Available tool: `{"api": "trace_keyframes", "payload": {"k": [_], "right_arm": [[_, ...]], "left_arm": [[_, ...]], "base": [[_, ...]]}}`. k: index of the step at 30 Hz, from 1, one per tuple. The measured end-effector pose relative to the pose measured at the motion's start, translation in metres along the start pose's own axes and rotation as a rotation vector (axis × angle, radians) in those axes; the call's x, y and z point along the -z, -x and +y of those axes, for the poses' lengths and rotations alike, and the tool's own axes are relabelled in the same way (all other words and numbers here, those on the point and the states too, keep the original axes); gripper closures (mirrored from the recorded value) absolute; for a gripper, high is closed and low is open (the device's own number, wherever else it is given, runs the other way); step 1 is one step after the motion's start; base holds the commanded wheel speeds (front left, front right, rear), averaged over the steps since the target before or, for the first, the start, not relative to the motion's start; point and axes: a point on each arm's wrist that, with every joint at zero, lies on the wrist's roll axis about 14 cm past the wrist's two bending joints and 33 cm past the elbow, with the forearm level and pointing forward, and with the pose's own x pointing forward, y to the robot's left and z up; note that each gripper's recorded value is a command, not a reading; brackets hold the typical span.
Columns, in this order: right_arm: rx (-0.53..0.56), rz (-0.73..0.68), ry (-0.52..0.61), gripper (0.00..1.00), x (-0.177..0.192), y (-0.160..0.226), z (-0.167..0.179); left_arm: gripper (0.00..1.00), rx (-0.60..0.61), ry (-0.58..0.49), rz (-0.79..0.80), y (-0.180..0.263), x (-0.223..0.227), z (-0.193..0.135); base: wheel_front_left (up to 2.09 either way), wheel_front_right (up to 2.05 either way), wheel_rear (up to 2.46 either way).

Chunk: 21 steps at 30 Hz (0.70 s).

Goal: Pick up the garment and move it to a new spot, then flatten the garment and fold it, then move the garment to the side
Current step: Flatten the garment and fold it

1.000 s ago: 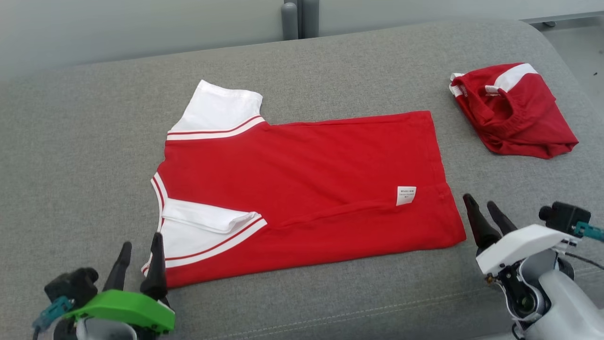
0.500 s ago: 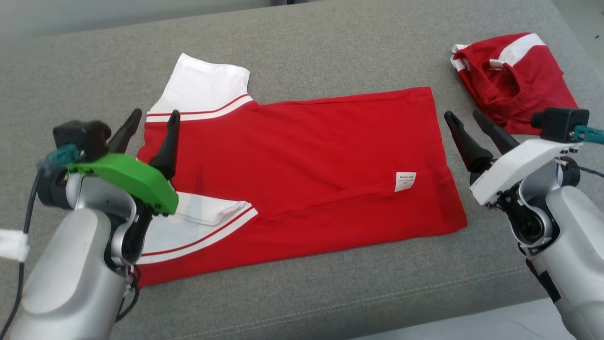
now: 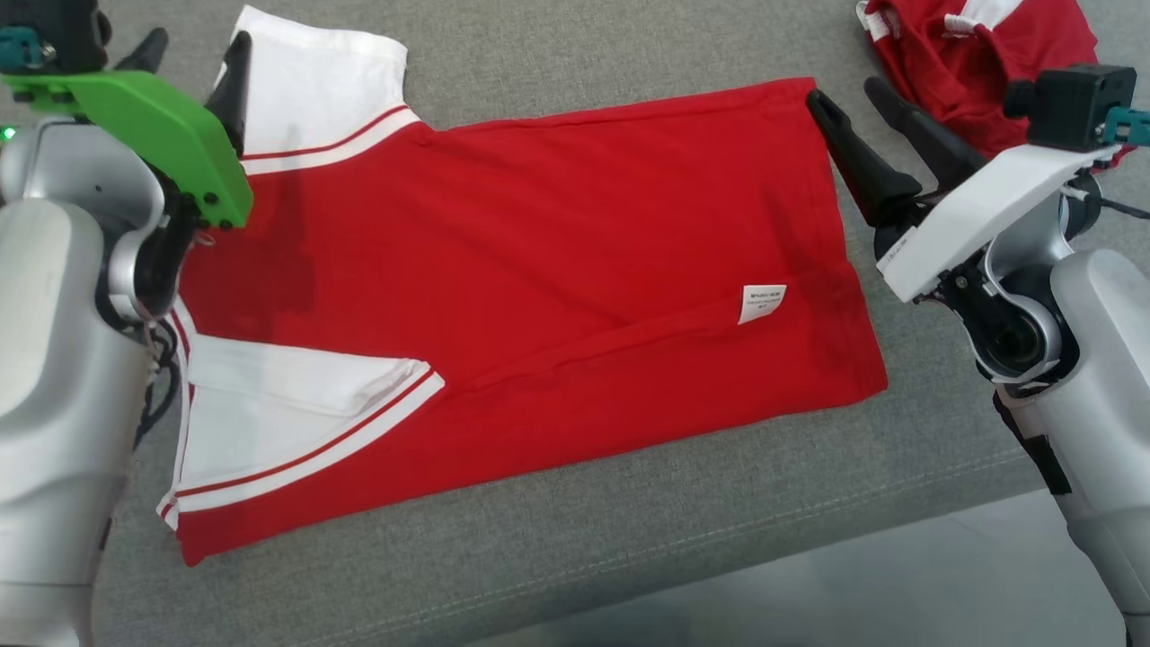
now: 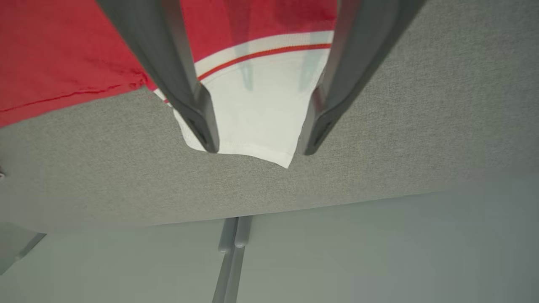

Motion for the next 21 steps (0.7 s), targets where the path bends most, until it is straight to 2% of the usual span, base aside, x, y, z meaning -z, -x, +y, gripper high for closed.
{"api": "trace_keyframes", "payload": {"k": [5,16,21], "right_arm": [[0.013,0.010,-0.006,0.00,0.004,-0.009,-0.011],[0.082,0.077,-0.025,0.00,0.032,-0.016,-0.043],[0.079,0.080,-0.025,0.00,0.033,-0.021,-0.043]], "left_arm": [[0.00,-0.030,-0.027,0.065,-0.029,0.013,0.017],[0.00,-0.026,-0.010,0.162,-0.075,0.060,0.021],[0.00,-0.055,-0.018,0.154,-0.085,0.058,0.032]], "base": [[0.00,0.00,0.00],[0.00,0.00,0.00],[0.00,0.00,0.00]]}}
